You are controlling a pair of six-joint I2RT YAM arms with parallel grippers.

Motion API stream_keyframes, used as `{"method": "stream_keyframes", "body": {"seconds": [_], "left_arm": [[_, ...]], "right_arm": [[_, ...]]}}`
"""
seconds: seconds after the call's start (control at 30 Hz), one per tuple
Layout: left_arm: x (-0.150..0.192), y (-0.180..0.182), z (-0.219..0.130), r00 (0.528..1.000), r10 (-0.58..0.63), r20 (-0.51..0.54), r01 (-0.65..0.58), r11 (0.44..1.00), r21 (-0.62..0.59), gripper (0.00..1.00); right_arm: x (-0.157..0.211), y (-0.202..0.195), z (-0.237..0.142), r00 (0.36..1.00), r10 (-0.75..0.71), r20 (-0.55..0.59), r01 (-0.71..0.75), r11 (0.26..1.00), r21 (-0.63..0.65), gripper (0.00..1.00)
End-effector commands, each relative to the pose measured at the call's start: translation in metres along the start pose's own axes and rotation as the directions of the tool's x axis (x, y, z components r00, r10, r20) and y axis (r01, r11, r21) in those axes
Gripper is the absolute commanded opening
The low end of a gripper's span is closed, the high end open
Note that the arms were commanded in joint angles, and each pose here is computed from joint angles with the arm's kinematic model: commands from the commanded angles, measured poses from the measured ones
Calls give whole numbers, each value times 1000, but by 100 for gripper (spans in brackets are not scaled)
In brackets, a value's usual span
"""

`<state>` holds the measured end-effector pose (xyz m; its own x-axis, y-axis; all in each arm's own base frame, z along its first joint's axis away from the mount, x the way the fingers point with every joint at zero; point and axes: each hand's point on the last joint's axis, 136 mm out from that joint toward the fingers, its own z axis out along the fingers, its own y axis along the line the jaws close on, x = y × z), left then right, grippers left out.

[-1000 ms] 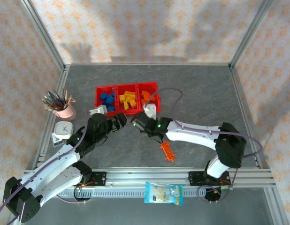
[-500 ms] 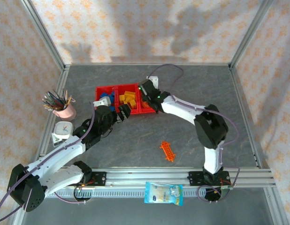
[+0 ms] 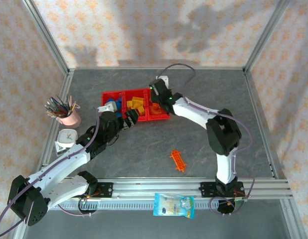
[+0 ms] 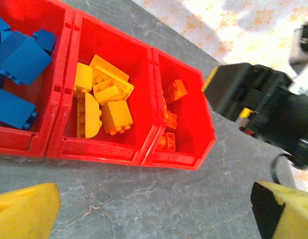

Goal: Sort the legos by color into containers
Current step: Place the lego in the container, then pick up the lego from the bottom-center of the table.

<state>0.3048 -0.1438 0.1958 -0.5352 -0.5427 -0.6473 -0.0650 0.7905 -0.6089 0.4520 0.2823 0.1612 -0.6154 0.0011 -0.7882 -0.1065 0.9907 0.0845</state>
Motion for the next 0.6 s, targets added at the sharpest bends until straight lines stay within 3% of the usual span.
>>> {"method": "stream_keyframes", "body": {"seconds": [0.0, 0.27, 0.57], "left_arm": [[-14, -13, -7, 999, 17, 33, -18, 999, 44, 99], [6, -10, -8, 999, 37, -38, -35, 997, 65, 99], [36, -7, -7, 995, 10, -95, -3, 997, 77, 99]], "right_arm": [[-2, -12, -36, 999, 38, 16, -38, 999, -17, 59], [67, -53, -81, 990, 64, -124, -64, 998, -1, 69], [148, -65, -126, 954, 56, -295, -64, 998, -18, 77]]}}
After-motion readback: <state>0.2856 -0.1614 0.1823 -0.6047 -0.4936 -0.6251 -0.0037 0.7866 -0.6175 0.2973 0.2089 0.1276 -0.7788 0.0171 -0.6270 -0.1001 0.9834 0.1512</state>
